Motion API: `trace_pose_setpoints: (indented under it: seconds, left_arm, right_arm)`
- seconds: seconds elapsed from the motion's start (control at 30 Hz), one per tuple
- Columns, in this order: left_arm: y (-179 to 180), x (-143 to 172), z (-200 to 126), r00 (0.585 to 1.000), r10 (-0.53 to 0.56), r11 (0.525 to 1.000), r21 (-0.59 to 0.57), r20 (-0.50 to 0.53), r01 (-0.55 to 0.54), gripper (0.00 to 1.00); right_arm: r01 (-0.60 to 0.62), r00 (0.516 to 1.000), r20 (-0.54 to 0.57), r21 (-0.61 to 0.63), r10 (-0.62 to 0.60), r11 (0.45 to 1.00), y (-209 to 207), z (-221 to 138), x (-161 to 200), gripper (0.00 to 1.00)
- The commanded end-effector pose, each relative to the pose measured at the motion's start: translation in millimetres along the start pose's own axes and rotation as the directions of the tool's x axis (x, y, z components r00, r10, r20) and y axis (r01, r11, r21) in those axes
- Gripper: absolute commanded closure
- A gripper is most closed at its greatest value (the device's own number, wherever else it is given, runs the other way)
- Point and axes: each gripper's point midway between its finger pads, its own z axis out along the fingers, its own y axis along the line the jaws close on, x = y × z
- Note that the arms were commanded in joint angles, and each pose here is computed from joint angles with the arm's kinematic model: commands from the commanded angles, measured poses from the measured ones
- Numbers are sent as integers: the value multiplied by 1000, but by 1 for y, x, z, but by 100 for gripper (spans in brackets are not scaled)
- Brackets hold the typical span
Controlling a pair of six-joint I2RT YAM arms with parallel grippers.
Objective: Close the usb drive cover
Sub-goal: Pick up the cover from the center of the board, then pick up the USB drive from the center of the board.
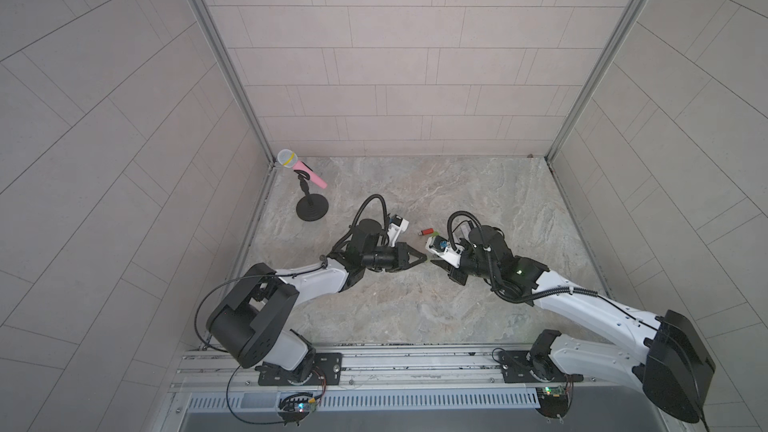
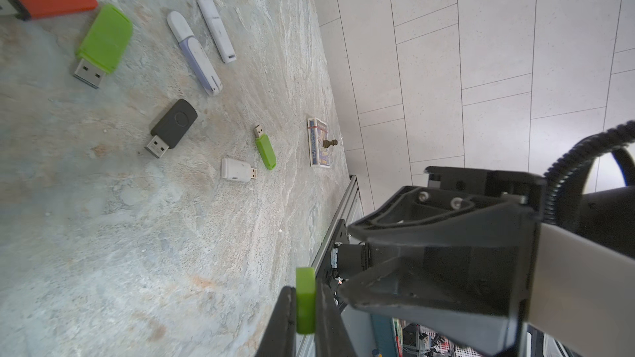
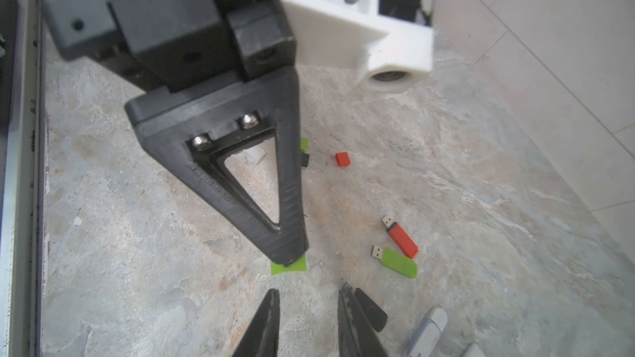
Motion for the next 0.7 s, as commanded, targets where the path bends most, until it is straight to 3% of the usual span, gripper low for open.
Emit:
trace_pose_setpoints:
  seconds: [0.0, 0.07, 0.13, 0.27, 0.37, 0.47, 0.67]
  left_arm:
    - [-1, -7, -8, 998, 35, 999, -17, 44, -35, 93]
    - [-1, -9, -12, 997, 37, 999, -25, 63, -35, 93]
    - [1, -11, -17, 996, 38, 999, -38, 81, -35, 93]
    - [5, -15, -27, 992, 44, 997, -71, 115, -36, 93]
    - [7, -18, -35, 988, 52, 995, -92, 143, -39, 93]
    - [9, -21, -43, 984, 59, 993, -114, 167, -40, 93]
    - [11, -24, -56, 977, 84, 986, -156, 193, -54, 93]
  right_arm:
    - [-145, 989, 30, 145, 142, 979, -33, -13, -6, 62]
    - [-276, 960, 24, 260, 280, 925, -61, -20, 7, 61]
    - [-423, 897, 41, 368, 440, 828, -88, -30, 23, 61]
    - [-664, 673, 37, 470, 739, 582, -122, -46, 73, 65]
    - [-727, 519, -20, 515, 854, 454, -126, -51, 109, 65]
    - [-726, 393, -113, 570, 913, 384, -118, -54, 142, 63]
    - [-694, 217, -376, 590, 901, 414, -84, -49, 173, 60]
